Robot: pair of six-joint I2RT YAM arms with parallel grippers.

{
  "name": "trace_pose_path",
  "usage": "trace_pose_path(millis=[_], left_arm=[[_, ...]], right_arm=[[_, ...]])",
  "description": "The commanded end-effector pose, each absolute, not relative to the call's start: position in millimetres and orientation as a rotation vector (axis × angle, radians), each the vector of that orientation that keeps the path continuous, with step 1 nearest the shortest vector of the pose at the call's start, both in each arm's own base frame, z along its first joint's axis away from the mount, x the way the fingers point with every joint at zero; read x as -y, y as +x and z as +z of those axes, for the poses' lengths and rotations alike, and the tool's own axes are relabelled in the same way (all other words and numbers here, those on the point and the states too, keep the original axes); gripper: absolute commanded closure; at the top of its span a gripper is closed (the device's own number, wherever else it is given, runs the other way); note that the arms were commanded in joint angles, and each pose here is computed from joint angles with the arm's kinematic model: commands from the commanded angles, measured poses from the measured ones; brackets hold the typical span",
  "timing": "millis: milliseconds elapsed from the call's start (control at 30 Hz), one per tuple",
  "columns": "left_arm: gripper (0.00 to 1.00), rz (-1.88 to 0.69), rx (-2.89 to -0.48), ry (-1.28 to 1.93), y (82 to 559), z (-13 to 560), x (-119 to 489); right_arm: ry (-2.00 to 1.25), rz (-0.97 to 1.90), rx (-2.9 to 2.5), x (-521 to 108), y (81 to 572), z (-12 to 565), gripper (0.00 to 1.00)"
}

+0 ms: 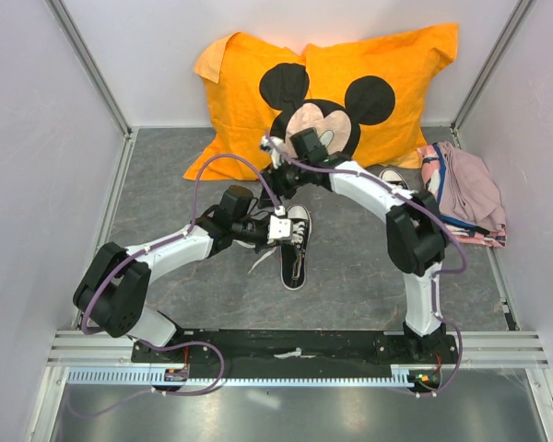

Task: Tie the shoes

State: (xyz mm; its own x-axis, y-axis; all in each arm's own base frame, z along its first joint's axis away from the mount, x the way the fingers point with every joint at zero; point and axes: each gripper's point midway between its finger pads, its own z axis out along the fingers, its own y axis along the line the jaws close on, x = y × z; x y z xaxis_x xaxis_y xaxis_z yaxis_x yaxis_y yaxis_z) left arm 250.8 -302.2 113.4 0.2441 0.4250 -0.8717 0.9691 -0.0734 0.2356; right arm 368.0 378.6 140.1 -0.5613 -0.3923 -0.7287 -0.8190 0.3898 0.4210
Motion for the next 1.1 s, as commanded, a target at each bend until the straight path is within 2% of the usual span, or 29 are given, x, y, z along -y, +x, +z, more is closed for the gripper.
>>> trace_pose_path(millis=[0,200,333,700,1067], left_arm=[[0.98,-0.763,-1.272,1.614,260.0,126.5,308.4],[0.98,-0.771,-1.284,1.606,267.4,124.1,311.6],[0.98,-0.776,-1.277,1.605,270.4,126.4,314.7],[0.98,-0.768,-1.273,1.596,278.7,129.6,318.4],[0.98,-0.776,-1.275,1.604,278.8,125.2,319.4]], right_arm=[[-1.016,1.094,-2.062,-340.3,354.6,197.2,0.34],[-1.048,1.134,-2.192,-298.1,313.6,165.9,0.42],[-1.019,1.181,-2.258,-293.8,299.3,151.0,0.41],[-1.059,1.143,-2.314,-283.5,289.2,119.8,0.44],[-1.083,1.236,-2.287,-289.9,280.4,126.1,0.45]])
